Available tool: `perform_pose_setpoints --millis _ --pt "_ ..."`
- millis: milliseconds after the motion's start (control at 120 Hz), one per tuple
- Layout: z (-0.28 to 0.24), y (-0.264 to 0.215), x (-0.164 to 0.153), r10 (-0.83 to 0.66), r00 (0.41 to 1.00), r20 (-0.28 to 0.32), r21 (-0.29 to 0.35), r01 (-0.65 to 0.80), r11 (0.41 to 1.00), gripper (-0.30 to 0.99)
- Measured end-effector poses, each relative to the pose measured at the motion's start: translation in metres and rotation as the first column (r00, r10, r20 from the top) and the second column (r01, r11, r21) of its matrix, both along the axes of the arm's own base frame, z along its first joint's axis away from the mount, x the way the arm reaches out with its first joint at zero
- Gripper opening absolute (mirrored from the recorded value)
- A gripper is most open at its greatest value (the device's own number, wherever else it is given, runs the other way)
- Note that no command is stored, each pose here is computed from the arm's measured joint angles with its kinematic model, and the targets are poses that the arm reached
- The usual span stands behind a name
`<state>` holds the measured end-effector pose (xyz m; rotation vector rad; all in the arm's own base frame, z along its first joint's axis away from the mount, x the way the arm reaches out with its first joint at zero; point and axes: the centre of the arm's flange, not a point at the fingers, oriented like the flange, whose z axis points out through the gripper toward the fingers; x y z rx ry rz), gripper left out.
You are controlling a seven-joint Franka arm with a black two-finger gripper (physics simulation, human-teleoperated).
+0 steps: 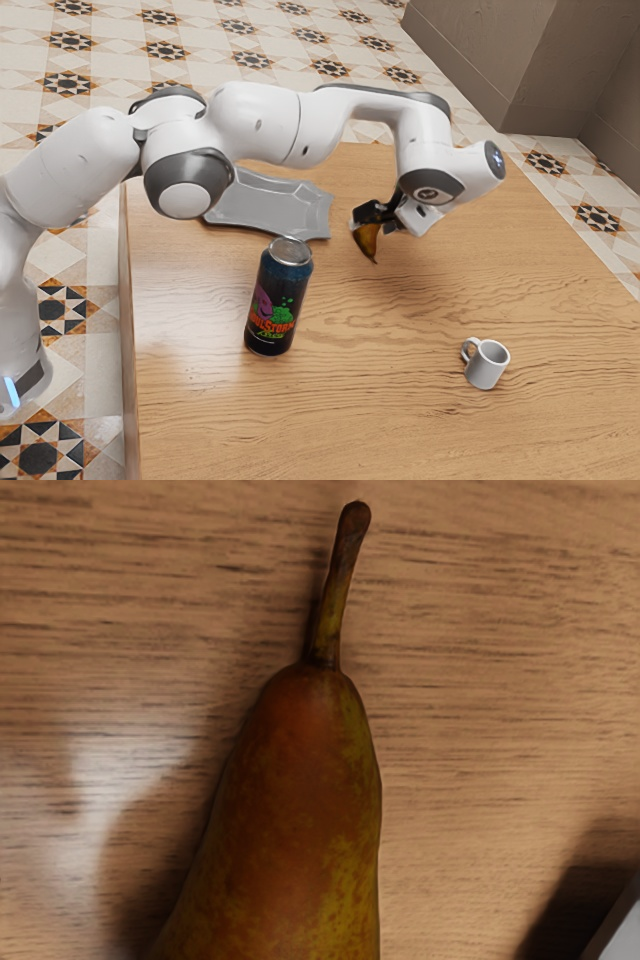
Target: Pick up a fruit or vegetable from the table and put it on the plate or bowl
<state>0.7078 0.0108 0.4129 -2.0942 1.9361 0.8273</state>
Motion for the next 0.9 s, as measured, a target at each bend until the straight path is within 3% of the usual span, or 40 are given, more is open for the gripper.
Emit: perform_pose_setpoints --millis 283,525,900 --pt "0.005 0.000 0.003 -0.007 1.000 0.025 -0.055 0.009 0.998 0.69" --pt "0.037 0.015 0.006 -0.010 0.995 0.097 -0.062 0.016 0.998 0.69" --pt "0.028 0.032 0.006 -0.002 0.996 0.087 -0.080 0.009 0.997 0.69"
